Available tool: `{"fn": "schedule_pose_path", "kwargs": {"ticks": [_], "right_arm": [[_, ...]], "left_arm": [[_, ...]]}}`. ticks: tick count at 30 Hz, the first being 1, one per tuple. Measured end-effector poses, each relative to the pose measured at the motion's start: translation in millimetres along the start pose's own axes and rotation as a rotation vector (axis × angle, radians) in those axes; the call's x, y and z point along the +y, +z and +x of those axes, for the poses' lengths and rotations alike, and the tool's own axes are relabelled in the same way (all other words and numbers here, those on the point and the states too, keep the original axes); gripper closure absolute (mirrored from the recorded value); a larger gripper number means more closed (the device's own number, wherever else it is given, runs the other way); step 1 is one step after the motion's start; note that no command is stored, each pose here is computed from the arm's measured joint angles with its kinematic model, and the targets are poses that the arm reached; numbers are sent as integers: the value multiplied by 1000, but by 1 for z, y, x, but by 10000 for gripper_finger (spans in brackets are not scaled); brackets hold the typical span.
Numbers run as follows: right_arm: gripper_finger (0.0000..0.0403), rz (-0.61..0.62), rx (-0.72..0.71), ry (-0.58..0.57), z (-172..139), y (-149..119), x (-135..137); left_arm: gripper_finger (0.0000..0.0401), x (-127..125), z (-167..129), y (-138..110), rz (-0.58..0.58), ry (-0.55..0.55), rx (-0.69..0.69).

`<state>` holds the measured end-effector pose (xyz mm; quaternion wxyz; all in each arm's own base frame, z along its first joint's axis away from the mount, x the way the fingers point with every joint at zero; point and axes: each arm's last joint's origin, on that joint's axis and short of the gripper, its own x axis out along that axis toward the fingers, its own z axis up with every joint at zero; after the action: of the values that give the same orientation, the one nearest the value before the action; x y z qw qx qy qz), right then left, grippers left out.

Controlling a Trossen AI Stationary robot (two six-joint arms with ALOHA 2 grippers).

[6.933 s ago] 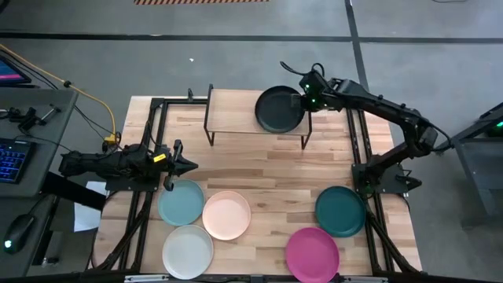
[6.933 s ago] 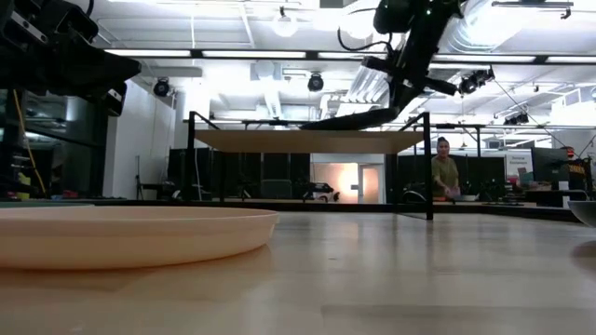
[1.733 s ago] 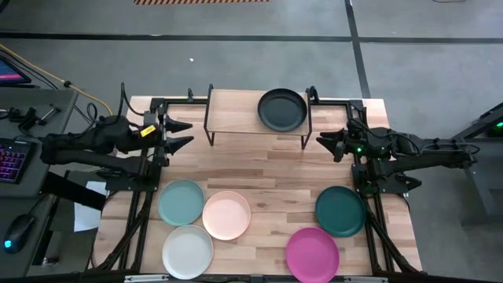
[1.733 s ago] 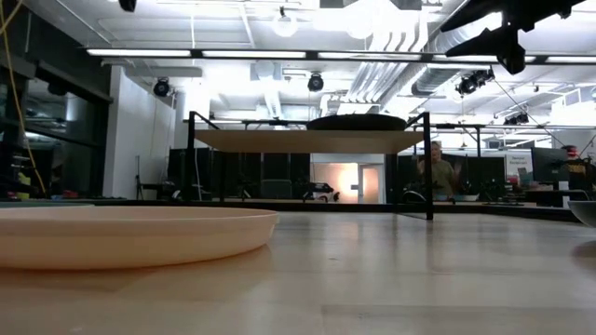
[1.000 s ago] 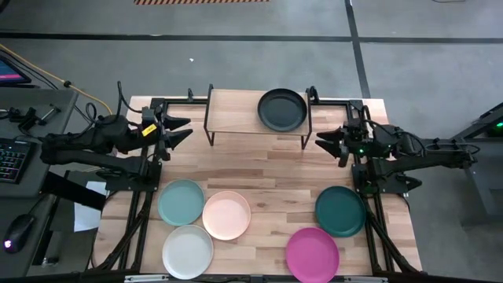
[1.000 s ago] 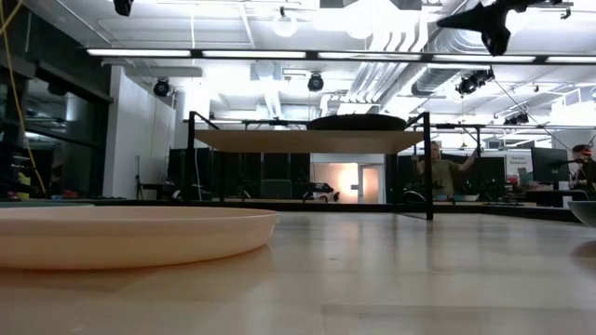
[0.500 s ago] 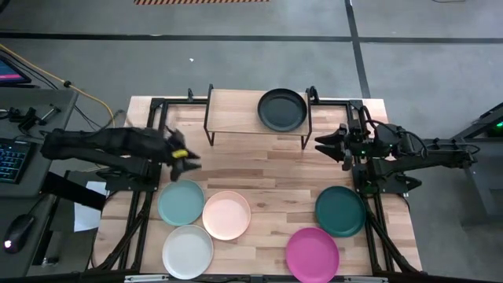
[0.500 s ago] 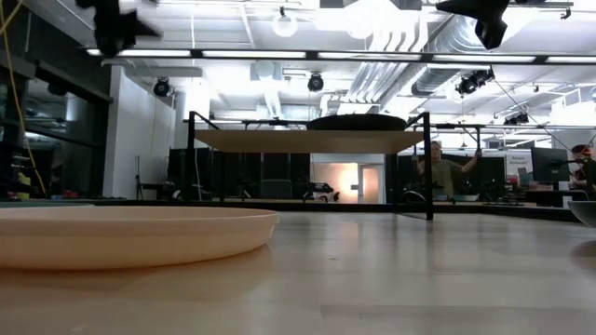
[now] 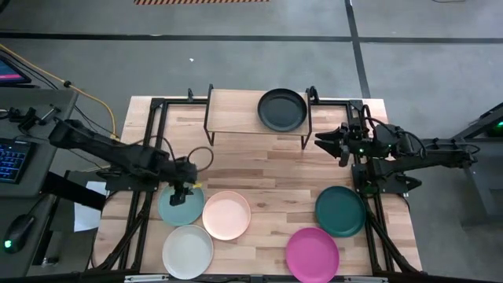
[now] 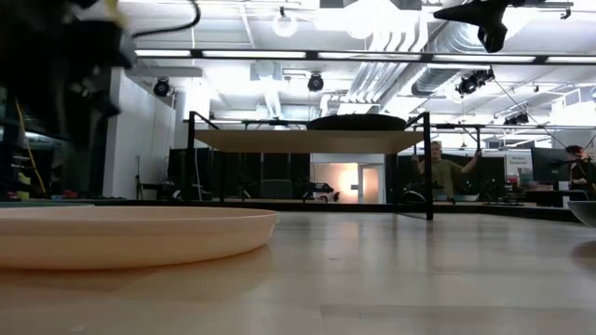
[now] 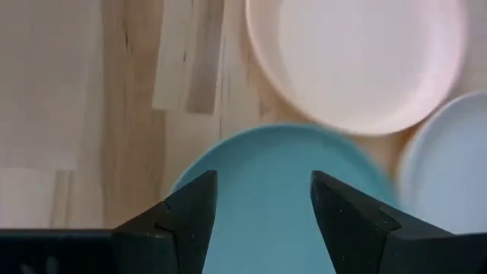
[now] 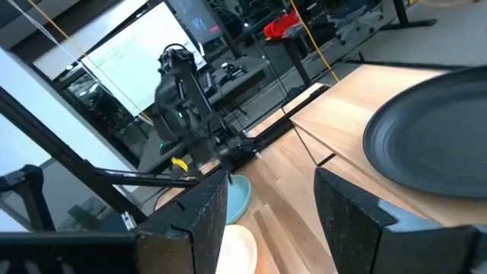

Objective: Place and stack plates onto a shelf
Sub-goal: Put the blue plate on the shelf

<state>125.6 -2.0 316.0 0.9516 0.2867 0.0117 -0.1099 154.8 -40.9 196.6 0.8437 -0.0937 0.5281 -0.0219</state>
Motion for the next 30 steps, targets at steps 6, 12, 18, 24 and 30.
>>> {"fn": "schedule_pose_path", "kwargs": {"ticks": [6, 12, 18, 24, 30], "right_arm": [[224, 27, 14, -10, 4, -2, 0], [224, 22, 29, -21, 8, -4, 0], [224, 14, 36, -25, 10, -5, 0], [224, 11, 40, -27, 10, -5, -1], [224, 10, 45, -25, 10, -5, -1]], "left_arm": [[201, 7, 24, -19, 28, 115, -29], [201, 10, 33, -19, 50, 216, -23], [201, 9, 48, -19, 102, 199, 65], [201, 9, 61, -20, 125, 218, 140], [233, 6, 67, -17, 118, 150, 138]]}}
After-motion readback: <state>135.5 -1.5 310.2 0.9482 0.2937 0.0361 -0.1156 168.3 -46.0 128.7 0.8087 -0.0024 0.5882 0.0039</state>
